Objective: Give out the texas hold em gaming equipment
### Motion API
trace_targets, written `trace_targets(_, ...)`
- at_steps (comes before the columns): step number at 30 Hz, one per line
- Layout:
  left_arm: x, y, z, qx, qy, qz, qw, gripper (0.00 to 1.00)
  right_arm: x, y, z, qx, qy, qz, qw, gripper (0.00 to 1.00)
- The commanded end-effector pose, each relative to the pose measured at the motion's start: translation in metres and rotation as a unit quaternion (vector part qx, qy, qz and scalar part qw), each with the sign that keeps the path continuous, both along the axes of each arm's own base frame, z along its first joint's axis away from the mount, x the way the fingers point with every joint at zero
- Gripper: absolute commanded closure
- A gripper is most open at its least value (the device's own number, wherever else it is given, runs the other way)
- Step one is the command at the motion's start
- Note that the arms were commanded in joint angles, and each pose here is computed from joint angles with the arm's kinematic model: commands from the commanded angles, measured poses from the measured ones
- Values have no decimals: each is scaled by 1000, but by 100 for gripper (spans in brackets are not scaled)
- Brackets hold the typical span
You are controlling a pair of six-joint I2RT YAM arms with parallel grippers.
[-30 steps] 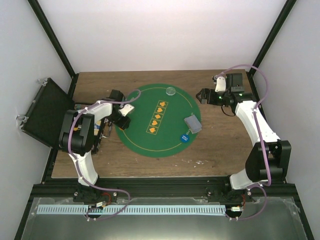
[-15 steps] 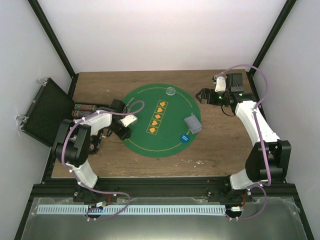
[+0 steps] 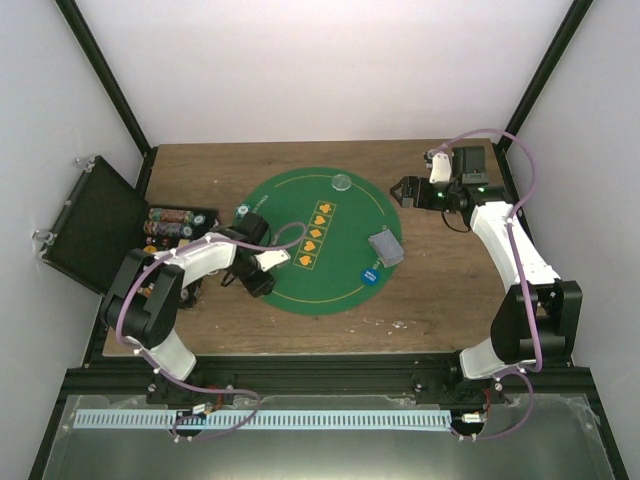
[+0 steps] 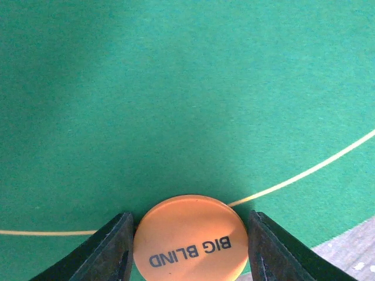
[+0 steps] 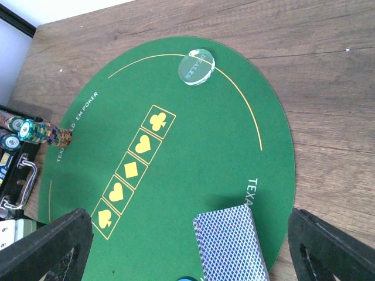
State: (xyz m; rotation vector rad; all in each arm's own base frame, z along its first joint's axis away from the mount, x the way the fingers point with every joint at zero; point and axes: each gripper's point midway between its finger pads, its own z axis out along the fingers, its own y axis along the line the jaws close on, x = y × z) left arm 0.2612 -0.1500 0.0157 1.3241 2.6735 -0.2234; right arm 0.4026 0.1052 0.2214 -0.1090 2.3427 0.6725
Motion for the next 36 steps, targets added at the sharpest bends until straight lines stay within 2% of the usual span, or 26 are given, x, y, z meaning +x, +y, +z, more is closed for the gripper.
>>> trace_targets(1,-55,-9,-9,-18,106,-27,994,46,2,-4,9,-10,-21,3,1000,8)
trace_targets(9,-30,-26,29,-54,69,-32,996,38,10,-13,4,-44,-6,-10,999,7)
trace_targets(16,-1,-33,99,-113,19,-17,993,29,1,5,4,-60,-4,46,997,0)
trace_targets(23,26,0,148,-149,-37,63,986,18,-17,44,-40,-198,-24,158,967,0)
trace_targets(30,25,24,175,-190,-77,111,972,5,-32,46,-79,-239,16,195,951,0)
trace_targets(36,29,41,179,-207,-79,154,963,3,-38,51,-98,-230,57,203,950,0)
